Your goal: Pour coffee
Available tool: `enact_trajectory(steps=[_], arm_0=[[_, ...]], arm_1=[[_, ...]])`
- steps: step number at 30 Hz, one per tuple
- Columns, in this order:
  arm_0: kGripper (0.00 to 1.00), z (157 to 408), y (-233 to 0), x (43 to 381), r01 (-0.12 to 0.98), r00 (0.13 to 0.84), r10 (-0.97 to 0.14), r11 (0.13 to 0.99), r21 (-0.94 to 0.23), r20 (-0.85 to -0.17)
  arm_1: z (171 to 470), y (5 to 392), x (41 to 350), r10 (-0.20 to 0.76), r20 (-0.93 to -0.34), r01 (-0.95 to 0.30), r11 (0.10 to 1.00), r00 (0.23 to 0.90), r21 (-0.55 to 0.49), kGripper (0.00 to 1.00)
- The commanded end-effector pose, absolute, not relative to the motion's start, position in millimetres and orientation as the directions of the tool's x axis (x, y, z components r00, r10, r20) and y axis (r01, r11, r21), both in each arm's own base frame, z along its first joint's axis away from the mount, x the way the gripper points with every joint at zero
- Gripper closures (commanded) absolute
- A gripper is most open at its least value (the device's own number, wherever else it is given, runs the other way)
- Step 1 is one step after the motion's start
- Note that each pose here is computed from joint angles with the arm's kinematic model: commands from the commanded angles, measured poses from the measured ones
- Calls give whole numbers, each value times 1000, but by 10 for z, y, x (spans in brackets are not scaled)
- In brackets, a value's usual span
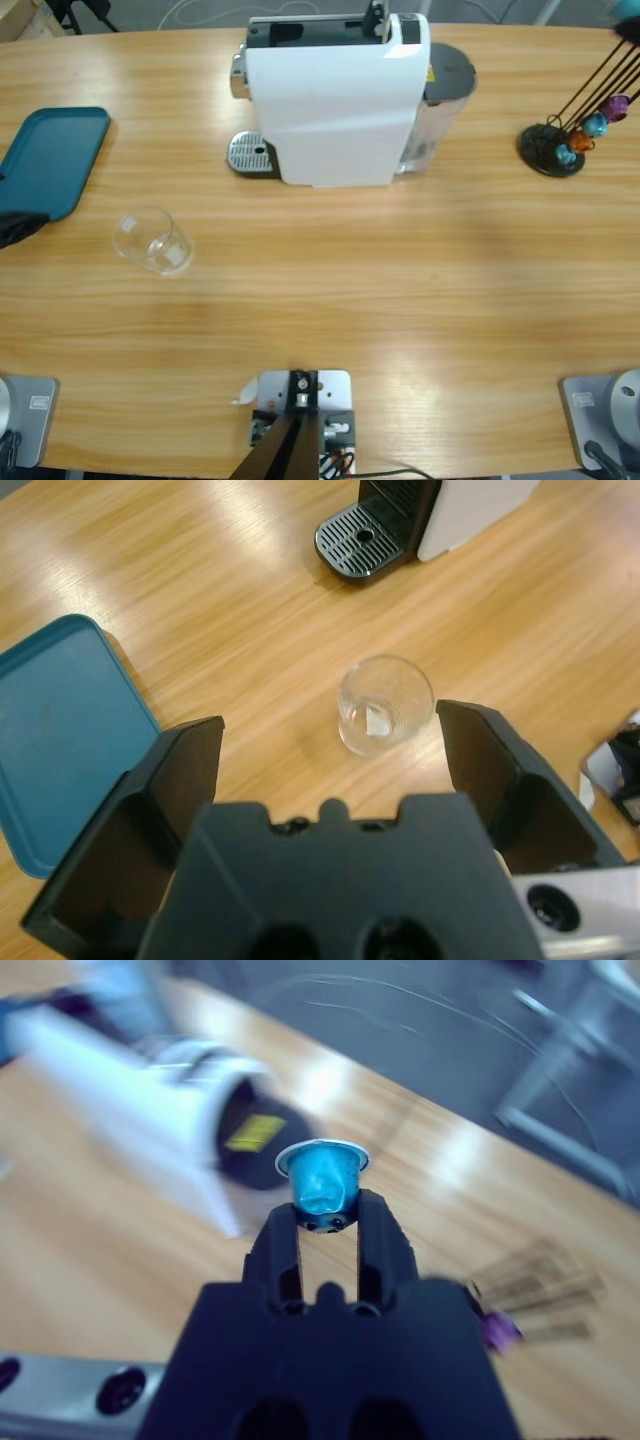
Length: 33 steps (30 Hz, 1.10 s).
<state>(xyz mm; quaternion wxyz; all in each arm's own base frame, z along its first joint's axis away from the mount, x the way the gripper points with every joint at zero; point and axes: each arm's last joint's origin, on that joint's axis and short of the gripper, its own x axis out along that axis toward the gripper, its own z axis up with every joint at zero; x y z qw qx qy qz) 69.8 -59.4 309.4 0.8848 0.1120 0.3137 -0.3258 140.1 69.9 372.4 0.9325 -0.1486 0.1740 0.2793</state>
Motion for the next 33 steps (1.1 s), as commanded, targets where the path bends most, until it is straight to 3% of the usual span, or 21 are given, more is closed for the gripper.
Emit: enact_trajectory(steps=[1,12,20,33], arm_0=[[82,3140,-503,530,707,554,-565,707,-12,-612],[82,3118,-481,510,716,568,-566,697,20,-598],[82,3108,-478,508,714,570,-566,700,19,-595],[82,3100,-522,553,719,557,-564,695,13,-609]], arm_1=[[3923,1669,1521,704,-494,-859,452,509,-241,1000],[3991,2670,2262,740,-512,-900,352,436,-257,1000],[3683,2969,2490,718,-576,-915,233,390,-329,1000],[3665,2982,2648,618,-611,-847,186,495,-498,1000]])
